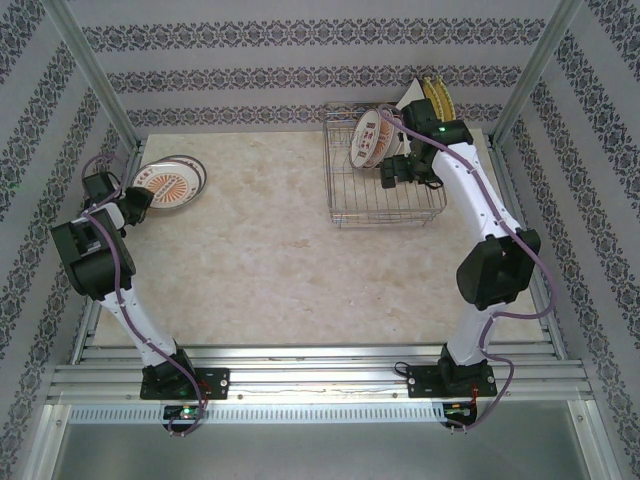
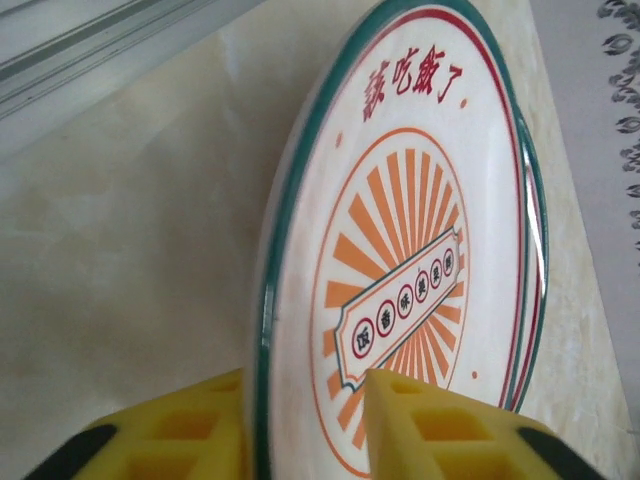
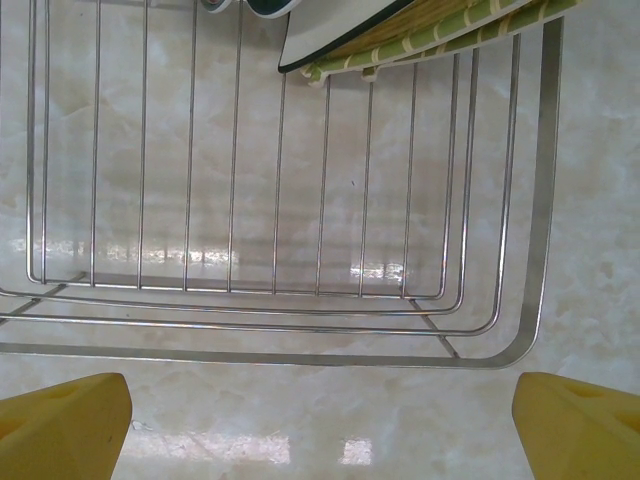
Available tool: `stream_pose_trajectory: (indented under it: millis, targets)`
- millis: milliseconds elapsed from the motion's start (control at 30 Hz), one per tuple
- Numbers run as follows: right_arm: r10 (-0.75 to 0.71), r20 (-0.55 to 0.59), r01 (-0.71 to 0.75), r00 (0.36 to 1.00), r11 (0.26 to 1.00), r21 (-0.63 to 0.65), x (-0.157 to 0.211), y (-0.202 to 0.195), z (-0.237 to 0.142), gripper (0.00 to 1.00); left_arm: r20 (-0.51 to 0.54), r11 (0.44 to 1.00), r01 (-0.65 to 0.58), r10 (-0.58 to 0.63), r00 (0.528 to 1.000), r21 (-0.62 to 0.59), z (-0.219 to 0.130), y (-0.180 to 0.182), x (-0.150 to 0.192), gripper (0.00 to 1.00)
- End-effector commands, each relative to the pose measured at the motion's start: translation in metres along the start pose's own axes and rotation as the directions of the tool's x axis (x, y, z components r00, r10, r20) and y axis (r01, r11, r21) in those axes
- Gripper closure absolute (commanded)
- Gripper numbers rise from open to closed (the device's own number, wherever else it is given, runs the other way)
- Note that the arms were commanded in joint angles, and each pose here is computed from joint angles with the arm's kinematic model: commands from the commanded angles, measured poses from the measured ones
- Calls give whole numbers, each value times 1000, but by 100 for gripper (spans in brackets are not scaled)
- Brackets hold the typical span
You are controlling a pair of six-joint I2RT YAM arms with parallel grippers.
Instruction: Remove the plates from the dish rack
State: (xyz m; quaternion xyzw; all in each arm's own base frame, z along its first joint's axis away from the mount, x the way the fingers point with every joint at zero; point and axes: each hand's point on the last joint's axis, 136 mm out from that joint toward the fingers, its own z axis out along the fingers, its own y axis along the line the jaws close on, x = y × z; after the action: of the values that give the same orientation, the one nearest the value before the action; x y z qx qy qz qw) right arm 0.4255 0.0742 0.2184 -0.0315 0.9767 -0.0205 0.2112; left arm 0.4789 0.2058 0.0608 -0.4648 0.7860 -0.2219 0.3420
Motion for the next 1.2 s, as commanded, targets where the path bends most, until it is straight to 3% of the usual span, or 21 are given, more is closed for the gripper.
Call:
stream_pose_trajectory:
  millis: [0, 367, 800, 933, 1067, 1167]
  targets:
    - [-8, 34, 7, 999, 1000, 19, 2, -4, -18, 2, -11, 997, -63, 63, 998, -45, -2, -2, 0, 62]
    - [-6, 51, 5, 999, 1000, 13, 3, -4, -19, 2, -21, 949, -230, 231, 973, -215, -26, -4, -6, 37]
    - [-6, 52, 6, 999, 1000, -2, 5, 0, -17, 2, -79, 877, -359, 353, 932, -320, -50, -10, -5, 13]
    - [-5, 61, 6, 998, 1000, -9, 4, 1, -19, 2, -127, 798, -470, 458, 880, -377, -73, -24, 0, 0]
    - [-4, 68, 5, 998, 1000, -18, 2, 3, -18, 2, -242, 706, -610, 561, 792, -361, -94, -57, 27, 0]
    - [2, 76, -1, 997, 1000, -25, -1, 7, -16, 2, -327, 673, -677, 594, 735, -298, -100, -84, 56, 0]
